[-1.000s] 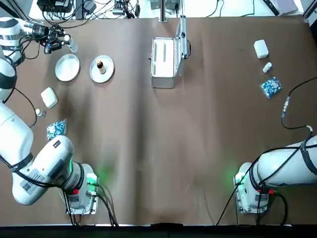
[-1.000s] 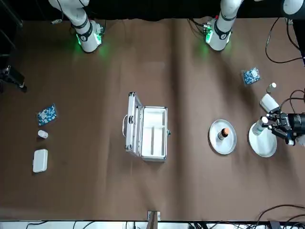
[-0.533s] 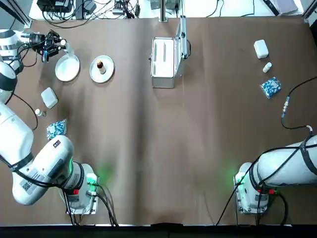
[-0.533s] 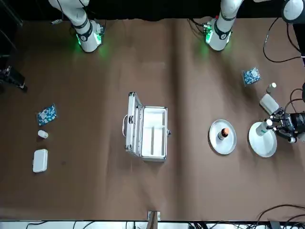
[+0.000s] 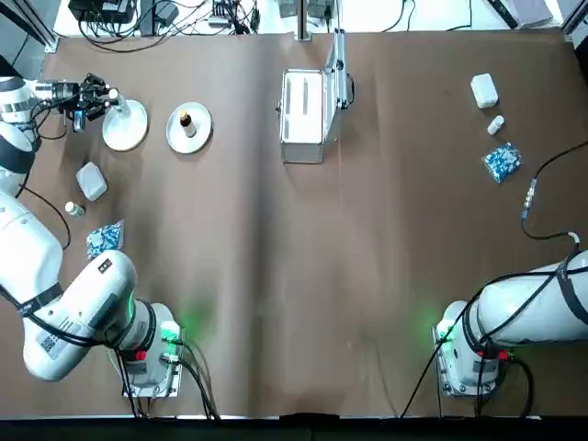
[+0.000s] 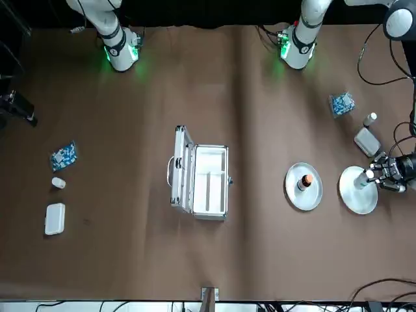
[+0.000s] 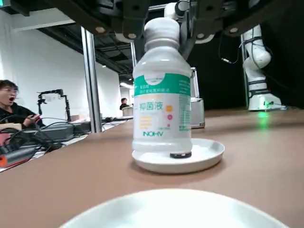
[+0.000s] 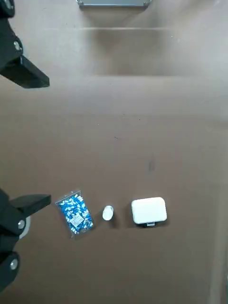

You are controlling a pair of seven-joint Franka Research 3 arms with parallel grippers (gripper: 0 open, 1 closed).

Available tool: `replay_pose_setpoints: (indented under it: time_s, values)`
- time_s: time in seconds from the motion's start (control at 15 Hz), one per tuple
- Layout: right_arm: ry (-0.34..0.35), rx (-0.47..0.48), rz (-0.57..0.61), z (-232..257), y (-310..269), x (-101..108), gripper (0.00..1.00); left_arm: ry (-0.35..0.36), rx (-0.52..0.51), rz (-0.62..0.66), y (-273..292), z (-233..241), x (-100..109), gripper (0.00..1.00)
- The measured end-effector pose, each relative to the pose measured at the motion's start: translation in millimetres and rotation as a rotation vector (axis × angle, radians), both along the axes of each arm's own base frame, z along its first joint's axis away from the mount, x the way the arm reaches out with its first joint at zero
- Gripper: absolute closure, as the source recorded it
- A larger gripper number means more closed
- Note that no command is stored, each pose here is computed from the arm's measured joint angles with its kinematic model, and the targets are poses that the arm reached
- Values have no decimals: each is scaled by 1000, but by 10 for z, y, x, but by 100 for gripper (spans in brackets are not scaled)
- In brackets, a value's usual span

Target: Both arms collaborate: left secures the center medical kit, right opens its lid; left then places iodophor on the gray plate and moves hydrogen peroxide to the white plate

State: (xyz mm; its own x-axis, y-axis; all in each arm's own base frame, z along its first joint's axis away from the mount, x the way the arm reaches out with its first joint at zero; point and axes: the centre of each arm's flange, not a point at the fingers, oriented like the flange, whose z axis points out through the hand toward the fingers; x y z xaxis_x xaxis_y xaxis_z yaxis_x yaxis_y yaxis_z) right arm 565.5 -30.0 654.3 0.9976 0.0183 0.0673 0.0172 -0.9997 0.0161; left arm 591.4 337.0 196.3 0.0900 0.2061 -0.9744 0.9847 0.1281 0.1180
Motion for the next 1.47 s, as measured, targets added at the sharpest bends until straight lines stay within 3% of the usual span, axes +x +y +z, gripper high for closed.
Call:
replay_pose_setpoints:
  time_s: [0.67, 1.47]
  values:
    - [0, 0, 0, 0, 0, 0, 1, 35, -20, 59, 258, -409, -244, 68]
    - [8, 0, 0, -8, 3, -8, 1, 64, -18, 95, 329, -651, -325, 68]
